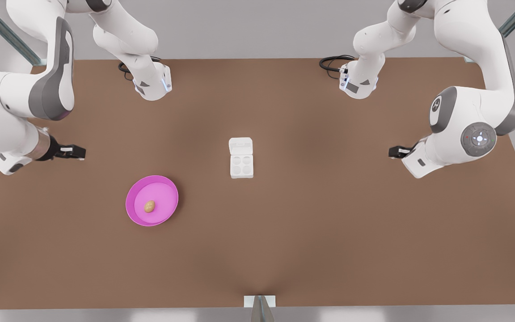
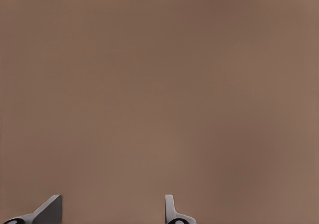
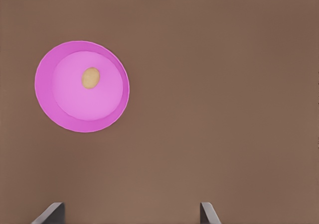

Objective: Pack egg into the box and close the box lid

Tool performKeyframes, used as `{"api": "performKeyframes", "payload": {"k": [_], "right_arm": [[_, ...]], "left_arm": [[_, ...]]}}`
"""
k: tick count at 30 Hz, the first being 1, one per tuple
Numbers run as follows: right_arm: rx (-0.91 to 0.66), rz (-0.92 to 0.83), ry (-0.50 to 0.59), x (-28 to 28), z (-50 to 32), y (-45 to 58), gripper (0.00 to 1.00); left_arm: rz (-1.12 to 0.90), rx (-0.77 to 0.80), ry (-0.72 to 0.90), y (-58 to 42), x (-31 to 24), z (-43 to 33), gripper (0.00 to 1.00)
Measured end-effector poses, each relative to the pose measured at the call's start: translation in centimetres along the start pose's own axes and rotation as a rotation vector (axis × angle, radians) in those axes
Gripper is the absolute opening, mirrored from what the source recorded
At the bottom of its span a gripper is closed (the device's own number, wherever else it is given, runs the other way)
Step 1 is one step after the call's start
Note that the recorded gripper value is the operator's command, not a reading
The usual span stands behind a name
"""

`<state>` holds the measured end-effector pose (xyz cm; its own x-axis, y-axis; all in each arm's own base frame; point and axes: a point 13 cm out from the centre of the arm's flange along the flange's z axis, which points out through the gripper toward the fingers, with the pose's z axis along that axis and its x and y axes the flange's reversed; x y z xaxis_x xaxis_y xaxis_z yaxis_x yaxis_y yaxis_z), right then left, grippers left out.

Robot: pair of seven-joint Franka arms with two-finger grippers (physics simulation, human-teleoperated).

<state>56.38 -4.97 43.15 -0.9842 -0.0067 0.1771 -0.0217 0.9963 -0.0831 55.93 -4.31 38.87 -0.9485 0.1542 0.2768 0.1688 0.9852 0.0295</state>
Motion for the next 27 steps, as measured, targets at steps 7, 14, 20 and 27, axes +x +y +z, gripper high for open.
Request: {"api": "performKeyframes", "payload": {"k": [7, 14, 20, 27], "right_arm": [[0.025, -0.065, 0.056, -7.0, 11.2, 3.7, 1.00], [0.012, -0.001, -0.034, -12.2, 23.6, 3.7, 1.00], [-0.019, 0.020, -0.122, -12.8, 27.5, 6.2, 1.00], [-0.049, 0.003, -0.144, -12.9, 30.2, 11.0, 1.00]], "left_arm": [[-0.042, 0.000, -0.062, 0.2, -1.5, -0.5, 1.00], [-0.070, 0.002, -0.053, 0.3, -1.6, -0.1, 1.00], [-0.085, 0.002, -0.044, 0.2, -1.4, 0.0, 1.00], [-0.106, 0.004, -0.039, 0.7, -1.3, 0.1, 1.00]]}}
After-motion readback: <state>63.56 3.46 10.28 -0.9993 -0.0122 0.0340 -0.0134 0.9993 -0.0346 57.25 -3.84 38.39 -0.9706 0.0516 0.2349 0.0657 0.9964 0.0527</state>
